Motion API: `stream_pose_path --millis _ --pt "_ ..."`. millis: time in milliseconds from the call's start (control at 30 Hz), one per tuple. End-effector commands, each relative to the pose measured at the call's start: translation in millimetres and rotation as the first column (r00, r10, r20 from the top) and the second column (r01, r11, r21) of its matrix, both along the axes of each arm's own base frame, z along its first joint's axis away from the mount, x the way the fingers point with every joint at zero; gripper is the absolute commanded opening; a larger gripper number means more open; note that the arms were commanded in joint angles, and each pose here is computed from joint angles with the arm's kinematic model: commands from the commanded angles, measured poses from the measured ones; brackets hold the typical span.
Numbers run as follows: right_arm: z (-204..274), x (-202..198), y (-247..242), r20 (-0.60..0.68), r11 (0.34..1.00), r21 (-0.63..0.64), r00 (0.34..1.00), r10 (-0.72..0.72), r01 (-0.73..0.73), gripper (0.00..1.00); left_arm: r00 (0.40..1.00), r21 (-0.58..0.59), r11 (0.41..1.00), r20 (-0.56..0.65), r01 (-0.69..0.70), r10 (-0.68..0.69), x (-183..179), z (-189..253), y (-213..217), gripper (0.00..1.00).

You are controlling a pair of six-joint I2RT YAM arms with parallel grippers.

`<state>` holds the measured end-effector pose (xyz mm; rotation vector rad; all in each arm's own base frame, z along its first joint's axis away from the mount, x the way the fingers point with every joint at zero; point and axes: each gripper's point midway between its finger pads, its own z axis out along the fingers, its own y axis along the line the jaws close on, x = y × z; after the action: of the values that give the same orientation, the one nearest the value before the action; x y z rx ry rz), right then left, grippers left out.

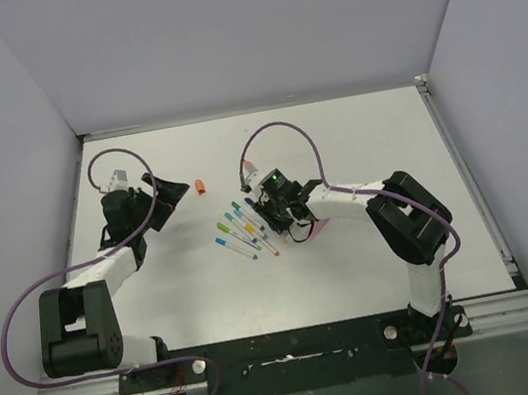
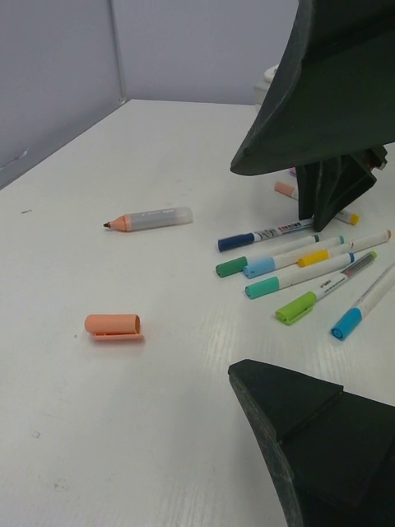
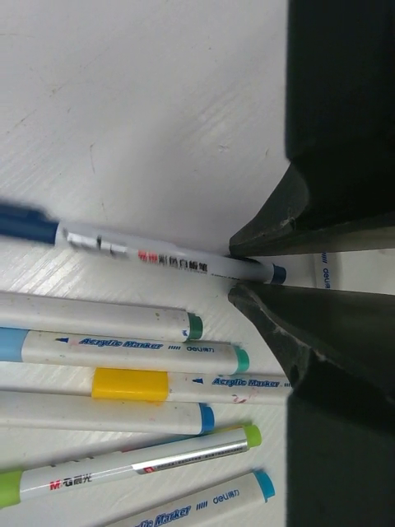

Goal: Open the pen caps

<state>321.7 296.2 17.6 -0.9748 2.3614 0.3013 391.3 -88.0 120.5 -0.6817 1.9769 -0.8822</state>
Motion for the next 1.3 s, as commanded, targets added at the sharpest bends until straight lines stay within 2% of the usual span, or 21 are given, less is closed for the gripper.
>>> stream_pose_path --millis 0,133,333,500,733,967,1100,1267 --pt "-9 1 5 -0.026 1.000 0.007 1.000 0.014 -0.014 0.18 0.989 0.000 0.998 0.140 0.056 -0.056 11 54 -14 0.97" --pt "-2 9 7 -0.012 0.999 0.033 1.000 0.009 -0.008 0.07 0.986 -0.008 0.995 0.131 0.102 -0.100 8 53 -36 0.97" --pt "38 28 10 0.110 0.994 0.109 0.993 -0.042 0.030 0.00 0.984 -0.040 0.988 0.099 0.150 -0.145 7 45 -78 0.97" --pt "77 39 16 0.187 0.980 0.194 0.980 -0.076 0.039 0.00 0.981 -0.045 0.984 0.093 0.173 -0.168 12 41 -100 0.96" --pt "114 37 30 0.206 0.958 0.288 0.977 -0.051 -0.010 0.00 0.977 -0.081 0.977 0.101 0.198 -0.190 19 34 -117 0.92" --pt "128 30 44 0.194 0.939 0.338 0.981 -0.002 -0.065 0.00 0.969 -0.092 0.971 0.133 0.221 -0.208 30 37 -132 0.88" --pt "133 27 47 0.191 0.930 0.359 0.981 0.013 -0.082 0.00 0.966 -0.104 0.968 0.147 0.228 -0.212 34 38 -139 0.83" --pt "136 24 50 0.190 0.923 0.373 0.981 0.024 -0.095 0.00 0.960 -0.126 0.962 0.177 0.242 -0.218 35 41 -144 0.67"
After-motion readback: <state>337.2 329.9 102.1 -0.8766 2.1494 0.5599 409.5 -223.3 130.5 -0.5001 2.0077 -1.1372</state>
